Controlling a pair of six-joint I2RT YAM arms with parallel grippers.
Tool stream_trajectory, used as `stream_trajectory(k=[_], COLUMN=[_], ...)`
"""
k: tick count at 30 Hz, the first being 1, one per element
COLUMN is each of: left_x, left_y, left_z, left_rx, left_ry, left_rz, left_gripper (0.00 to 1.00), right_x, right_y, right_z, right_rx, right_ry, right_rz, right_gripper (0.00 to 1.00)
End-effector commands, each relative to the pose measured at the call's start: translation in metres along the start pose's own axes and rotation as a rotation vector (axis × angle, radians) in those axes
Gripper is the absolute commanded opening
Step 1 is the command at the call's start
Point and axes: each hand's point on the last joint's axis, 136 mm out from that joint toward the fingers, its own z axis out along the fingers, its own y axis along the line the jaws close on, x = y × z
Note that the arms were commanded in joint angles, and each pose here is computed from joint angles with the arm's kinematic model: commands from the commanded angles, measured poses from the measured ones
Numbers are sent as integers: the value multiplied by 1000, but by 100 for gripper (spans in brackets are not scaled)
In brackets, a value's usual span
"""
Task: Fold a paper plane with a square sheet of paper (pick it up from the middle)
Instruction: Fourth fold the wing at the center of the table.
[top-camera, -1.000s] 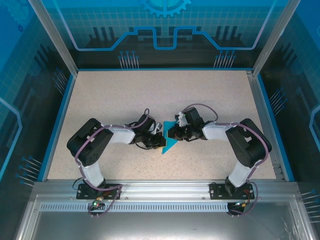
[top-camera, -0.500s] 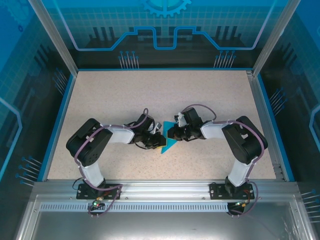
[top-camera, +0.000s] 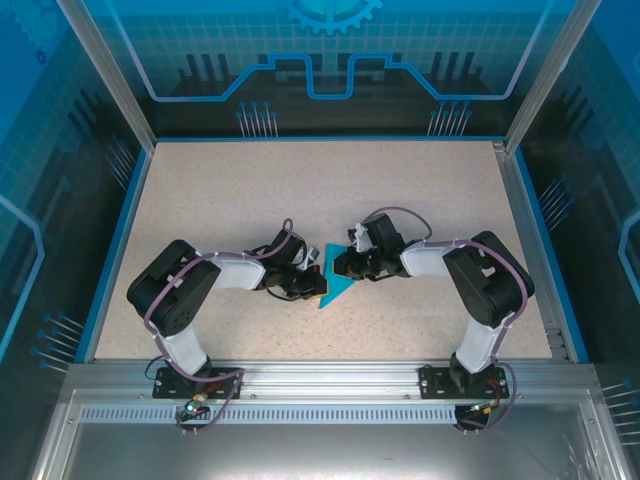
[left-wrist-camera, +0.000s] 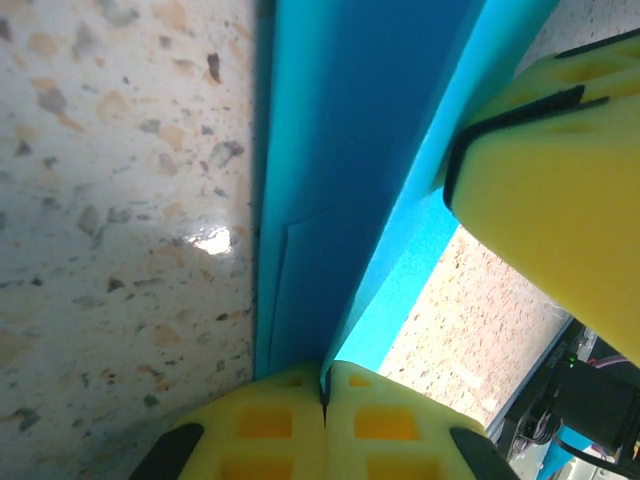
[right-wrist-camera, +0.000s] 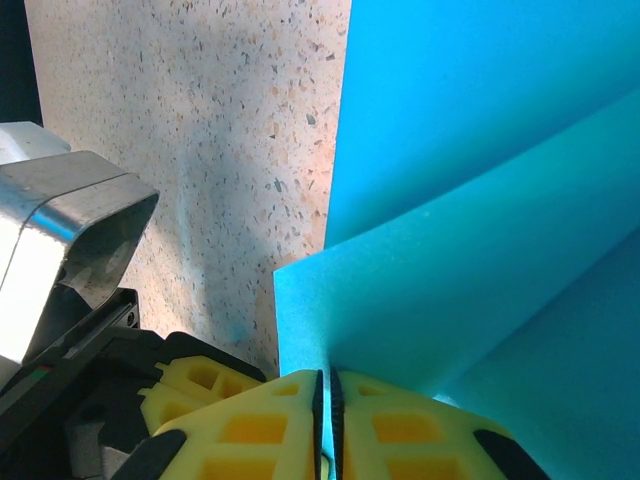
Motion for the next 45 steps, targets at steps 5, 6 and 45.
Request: stream_trajectory(k=[5,6,45], left_x=[0,0,1], left_y=[1,2,13], left_z=[-8,-8,3], left_rx=[2,-1,0], left_ry=[13,12,110], left_rz=[-98,-108,-138], left_gripper=[0,0,0], right_x=[-5,-5,-12], right_y=[9,9,4], right_z=[4,4,10], right_rx=[-45,-45,17], right_ry=[13,16,-19], right_rz=[-7,-8,2], right_gripper=[15,15,17])
